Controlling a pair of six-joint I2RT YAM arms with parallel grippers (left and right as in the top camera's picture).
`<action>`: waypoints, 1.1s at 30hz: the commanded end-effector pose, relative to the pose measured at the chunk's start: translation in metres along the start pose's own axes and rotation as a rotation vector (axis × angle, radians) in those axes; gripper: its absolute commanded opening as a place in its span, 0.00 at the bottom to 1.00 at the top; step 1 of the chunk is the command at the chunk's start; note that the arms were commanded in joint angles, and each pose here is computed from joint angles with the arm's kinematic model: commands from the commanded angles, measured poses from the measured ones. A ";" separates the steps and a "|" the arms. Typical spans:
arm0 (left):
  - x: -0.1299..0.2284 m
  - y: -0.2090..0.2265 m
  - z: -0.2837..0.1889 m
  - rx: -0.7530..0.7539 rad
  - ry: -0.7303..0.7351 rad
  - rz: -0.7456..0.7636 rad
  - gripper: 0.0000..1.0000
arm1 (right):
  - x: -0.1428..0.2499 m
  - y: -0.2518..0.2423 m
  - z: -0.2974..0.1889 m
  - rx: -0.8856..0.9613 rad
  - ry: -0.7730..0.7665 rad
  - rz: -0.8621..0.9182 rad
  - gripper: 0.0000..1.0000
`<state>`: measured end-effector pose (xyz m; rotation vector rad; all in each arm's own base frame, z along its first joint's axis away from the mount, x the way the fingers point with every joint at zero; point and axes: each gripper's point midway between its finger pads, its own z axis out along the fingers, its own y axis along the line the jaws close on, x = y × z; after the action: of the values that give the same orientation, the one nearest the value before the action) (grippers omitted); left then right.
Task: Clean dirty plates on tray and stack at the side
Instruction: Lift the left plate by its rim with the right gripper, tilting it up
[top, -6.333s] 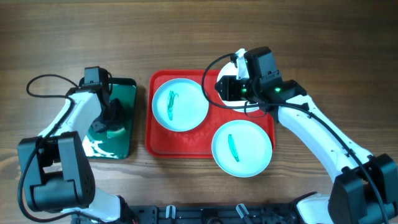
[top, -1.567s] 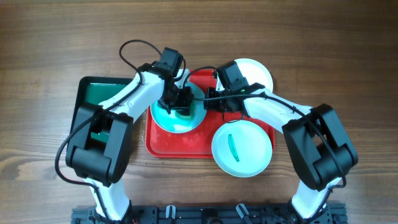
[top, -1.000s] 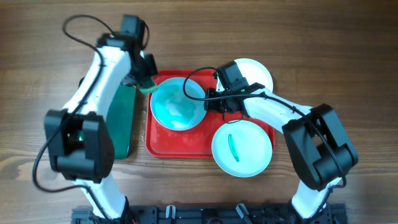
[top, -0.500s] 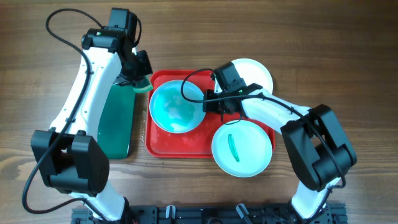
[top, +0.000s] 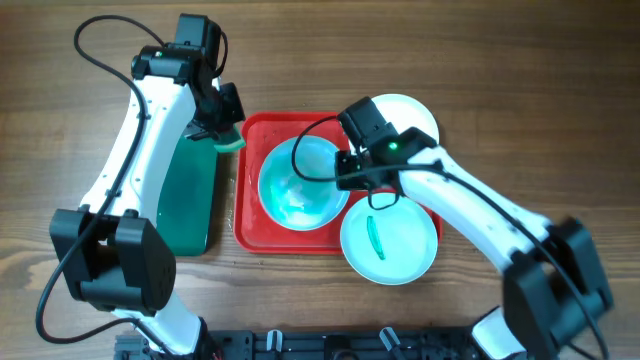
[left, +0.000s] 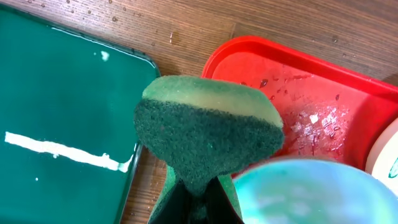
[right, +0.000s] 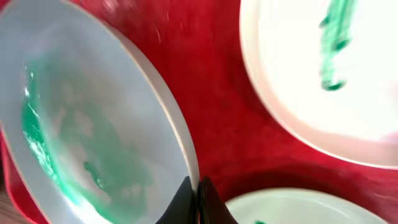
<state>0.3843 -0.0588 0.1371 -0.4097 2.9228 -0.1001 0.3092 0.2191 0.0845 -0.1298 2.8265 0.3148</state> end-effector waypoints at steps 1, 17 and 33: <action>-0.004 0.003 -0.007 -0.006 -0.020 -0.023 0.04 | -0.028 -0.020 -0.041 0.170 -0.194 -0.035 0.04; -0.004 0.003 -0.007 -0.006 -0.020 -0.022 0.04 | -0.038 -0.016 -0.104 0.654 -0.552 -0.285 0.04; -0.007 0.002 -0.007 0.000 -0.033 -0.022 0.04 | -0.058 0.058 -0.178 0.912 -0.874 -0.587 0.04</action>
<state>0.3838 -0.0587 0.1370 -0.4101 2.9250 -0.0993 0.3139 0.2494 0.2497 -0.4453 1.8088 -0.6502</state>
